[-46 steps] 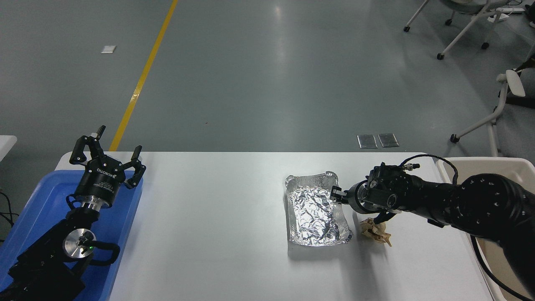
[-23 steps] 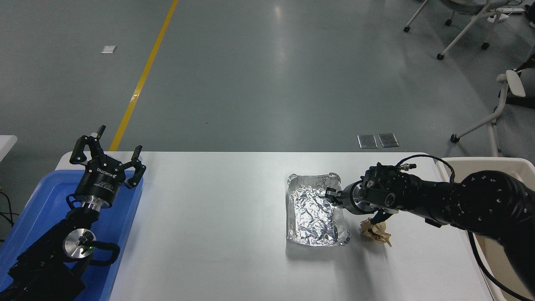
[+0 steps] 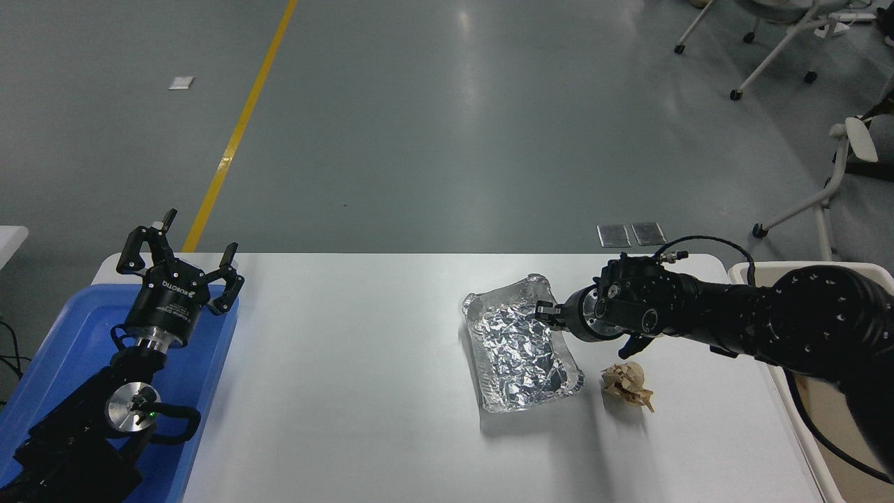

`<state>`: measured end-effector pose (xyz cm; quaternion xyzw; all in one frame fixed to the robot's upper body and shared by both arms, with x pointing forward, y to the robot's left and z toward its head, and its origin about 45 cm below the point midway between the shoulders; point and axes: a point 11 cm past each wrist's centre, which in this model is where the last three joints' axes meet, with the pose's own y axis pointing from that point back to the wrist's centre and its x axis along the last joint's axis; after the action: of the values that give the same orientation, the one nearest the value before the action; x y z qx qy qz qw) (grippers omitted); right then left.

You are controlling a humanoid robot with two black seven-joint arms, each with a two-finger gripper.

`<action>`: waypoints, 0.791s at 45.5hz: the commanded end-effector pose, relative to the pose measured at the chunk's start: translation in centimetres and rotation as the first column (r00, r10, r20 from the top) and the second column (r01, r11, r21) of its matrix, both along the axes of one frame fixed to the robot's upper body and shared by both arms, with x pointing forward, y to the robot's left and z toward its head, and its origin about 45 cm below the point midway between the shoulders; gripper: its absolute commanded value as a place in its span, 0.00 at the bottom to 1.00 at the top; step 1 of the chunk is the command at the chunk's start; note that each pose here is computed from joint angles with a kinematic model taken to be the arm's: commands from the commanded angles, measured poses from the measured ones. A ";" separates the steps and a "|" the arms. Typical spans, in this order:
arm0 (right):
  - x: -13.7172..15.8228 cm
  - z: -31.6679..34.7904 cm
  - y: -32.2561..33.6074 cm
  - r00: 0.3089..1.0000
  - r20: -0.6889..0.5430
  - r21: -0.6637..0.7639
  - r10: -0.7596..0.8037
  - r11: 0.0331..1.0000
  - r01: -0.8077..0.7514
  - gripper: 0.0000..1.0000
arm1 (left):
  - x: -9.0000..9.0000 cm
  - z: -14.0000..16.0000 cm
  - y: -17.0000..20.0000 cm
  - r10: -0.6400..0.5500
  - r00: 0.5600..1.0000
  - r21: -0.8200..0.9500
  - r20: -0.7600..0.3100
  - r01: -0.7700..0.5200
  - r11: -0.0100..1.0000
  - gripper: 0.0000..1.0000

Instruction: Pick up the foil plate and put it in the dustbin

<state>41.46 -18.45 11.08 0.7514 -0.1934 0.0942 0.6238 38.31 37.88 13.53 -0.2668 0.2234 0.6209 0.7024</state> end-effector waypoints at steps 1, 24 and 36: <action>2.5 6.4 1.5 0.998 0.029 0.025 0.060 0.998 -0.061 0.00 | 0.0 0.0 0.0 0.000 1.000 0.000 -0.001 0.000 1.000 0.98; 3.0 23.9 -0.7 0.987 0.117 0.072 0.114 0.990 -0.123 0.00 | 0.0 0.0 0.0 0.000 1.000 0.001 0.001 0.000 1.000 0.98; 2.3 27.9 -1.5 0.983 0.134 0.092 0.123 0.986 -0.136 0.00 | 0.0 0.0 0.0 0.001 1.000 0.000 0.000 -0.001 1.000 0.98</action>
<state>44.77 -19.37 34.67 0.7777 -0.1889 0.1632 0.5770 38.31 37.90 13.53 -0.2665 0.2233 0.6210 0.7025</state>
